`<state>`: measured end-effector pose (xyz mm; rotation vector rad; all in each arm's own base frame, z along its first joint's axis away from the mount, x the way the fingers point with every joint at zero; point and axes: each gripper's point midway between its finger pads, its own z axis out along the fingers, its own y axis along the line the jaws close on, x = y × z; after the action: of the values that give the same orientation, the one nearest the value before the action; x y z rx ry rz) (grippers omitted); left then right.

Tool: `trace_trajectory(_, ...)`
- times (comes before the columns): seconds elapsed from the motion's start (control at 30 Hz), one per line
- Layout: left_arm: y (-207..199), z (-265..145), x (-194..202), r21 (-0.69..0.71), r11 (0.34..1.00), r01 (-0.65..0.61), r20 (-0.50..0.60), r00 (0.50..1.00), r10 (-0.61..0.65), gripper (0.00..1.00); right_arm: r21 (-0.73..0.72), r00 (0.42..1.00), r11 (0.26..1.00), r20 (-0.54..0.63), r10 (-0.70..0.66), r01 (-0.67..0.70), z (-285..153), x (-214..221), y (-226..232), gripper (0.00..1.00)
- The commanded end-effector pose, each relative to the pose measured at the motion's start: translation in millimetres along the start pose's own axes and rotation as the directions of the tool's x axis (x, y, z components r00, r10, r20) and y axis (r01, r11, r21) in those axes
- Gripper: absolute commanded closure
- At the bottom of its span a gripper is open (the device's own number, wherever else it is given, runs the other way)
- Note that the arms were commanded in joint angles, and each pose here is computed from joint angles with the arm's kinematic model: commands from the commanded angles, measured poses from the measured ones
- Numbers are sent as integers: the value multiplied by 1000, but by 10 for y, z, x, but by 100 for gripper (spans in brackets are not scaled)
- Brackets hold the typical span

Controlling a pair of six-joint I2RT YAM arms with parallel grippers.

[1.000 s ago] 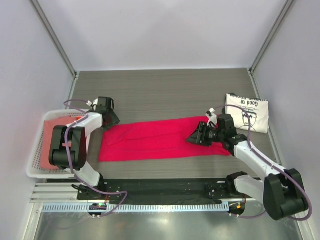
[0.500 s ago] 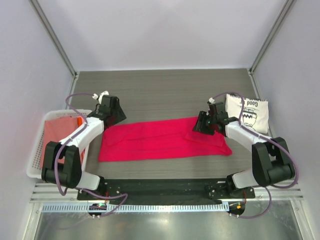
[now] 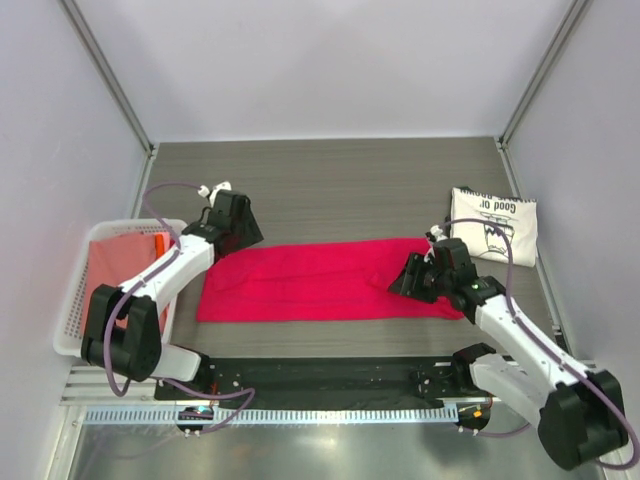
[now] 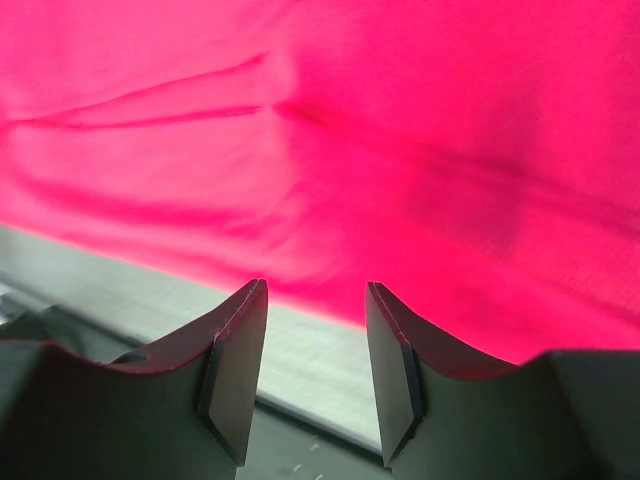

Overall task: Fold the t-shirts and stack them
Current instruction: Fold the tshirt

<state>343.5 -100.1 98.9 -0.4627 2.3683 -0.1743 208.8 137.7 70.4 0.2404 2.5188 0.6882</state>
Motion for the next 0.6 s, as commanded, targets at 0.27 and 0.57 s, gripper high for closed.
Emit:
trace_trajectory(0.27,-969,-217,137,240,962,-129,-21,990,138,43,186,992,982,127,11,-34,-122,-426,-129,50)
trace_trajectory(0.57,-2138,-162,777,445,857,-260,-96,938,334,42,488,956,864,293,-28,-125,81,-965,-648,50)
